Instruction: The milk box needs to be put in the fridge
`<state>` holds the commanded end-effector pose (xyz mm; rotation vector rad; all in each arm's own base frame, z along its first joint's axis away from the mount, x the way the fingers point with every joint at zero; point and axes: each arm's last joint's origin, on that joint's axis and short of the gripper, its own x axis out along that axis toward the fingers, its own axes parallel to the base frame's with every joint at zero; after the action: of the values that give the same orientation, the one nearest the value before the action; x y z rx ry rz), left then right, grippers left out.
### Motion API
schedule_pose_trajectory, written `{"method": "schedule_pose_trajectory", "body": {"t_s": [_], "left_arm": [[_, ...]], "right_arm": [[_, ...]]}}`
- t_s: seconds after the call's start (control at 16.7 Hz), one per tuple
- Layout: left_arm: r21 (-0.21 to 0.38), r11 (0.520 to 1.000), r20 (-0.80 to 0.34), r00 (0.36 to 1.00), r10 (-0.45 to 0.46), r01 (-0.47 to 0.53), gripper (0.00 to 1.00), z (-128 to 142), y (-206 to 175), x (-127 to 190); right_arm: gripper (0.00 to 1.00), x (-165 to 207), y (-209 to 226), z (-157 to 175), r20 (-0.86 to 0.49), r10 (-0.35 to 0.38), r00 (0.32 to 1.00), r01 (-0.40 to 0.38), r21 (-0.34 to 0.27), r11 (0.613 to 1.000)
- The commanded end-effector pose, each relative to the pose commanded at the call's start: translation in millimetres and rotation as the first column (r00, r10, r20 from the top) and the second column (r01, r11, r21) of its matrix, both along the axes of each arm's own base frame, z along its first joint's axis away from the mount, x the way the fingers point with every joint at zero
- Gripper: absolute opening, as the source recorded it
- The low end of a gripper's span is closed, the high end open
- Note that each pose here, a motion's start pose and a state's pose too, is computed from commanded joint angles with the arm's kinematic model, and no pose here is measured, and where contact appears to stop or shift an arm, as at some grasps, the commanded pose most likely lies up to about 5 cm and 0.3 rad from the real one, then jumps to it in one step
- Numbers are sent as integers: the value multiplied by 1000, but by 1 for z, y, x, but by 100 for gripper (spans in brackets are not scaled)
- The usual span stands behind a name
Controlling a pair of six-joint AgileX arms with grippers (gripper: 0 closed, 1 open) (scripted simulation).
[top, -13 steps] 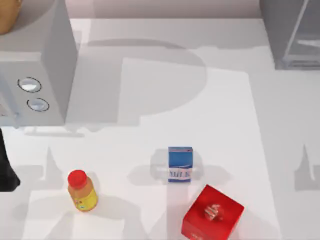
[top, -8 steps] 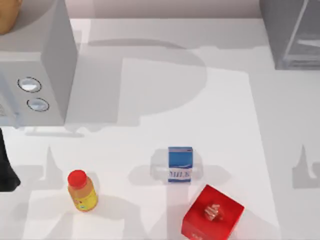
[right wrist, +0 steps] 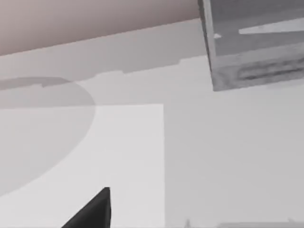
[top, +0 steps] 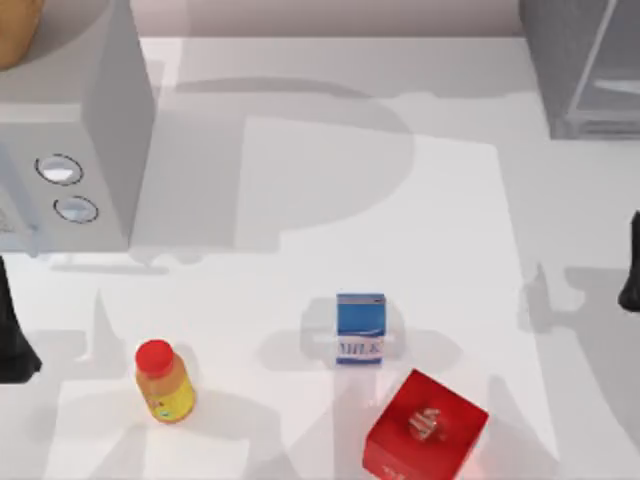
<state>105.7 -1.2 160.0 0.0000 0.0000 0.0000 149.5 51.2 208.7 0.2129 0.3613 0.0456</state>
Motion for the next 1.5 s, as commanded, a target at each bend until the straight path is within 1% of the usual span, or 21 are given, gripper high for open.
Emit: {"method": "schedule_pose_trajectory", "body": {"t_s": [0.12,0.3,0.42,0.6,0.78,0.9,1.02,1.2,1.26,1.5], "left_arm": [[0,1000,0,1000,0,0,100,0,0,0],[0,1000,0,1000,0,0,100,0,0,0],[0,1000,0,1000,0,0,100,0,0,0],[0,1000,0,1000,0,0,100,0,0,0],[0,1000,0,1000,0,0,100,0,0,0],[0,1000,0,1000,0,0,100,0,0,0],[0,1000,0,1000,0,0,100,0,0,0],[0,1000,0,1000,0,0,100,0,0,0],[0,1000,0,1000,0,0,100,0,0,0],[0,1000,0,1000,0,0,100,0,0,0]], "right_arm": [[100,18,29,4,-99,13,995,-12,12,1000],[100,40,87,-2,-221,20,975,-23,-10,1000],[100,48,129,-16,-278,15,961,-29,-46,999],[100,45,188,-47,-323,2,946,-41,-113,993],[100,34,228,-78,-333,-9,943,-50,-170,984],[100,27,243,-91,-331,-13,943,-54,-194,980],[100,24,249,-98,-330,-16,944,-55,-205,977],[100,24,249,-98,-330,-16,944,-55,-205,977],[100,28,254,-86,-312,-3,950,-50,-163,985],[100,36,249,-89,-326,-13,945,-56,-201,978]]}}
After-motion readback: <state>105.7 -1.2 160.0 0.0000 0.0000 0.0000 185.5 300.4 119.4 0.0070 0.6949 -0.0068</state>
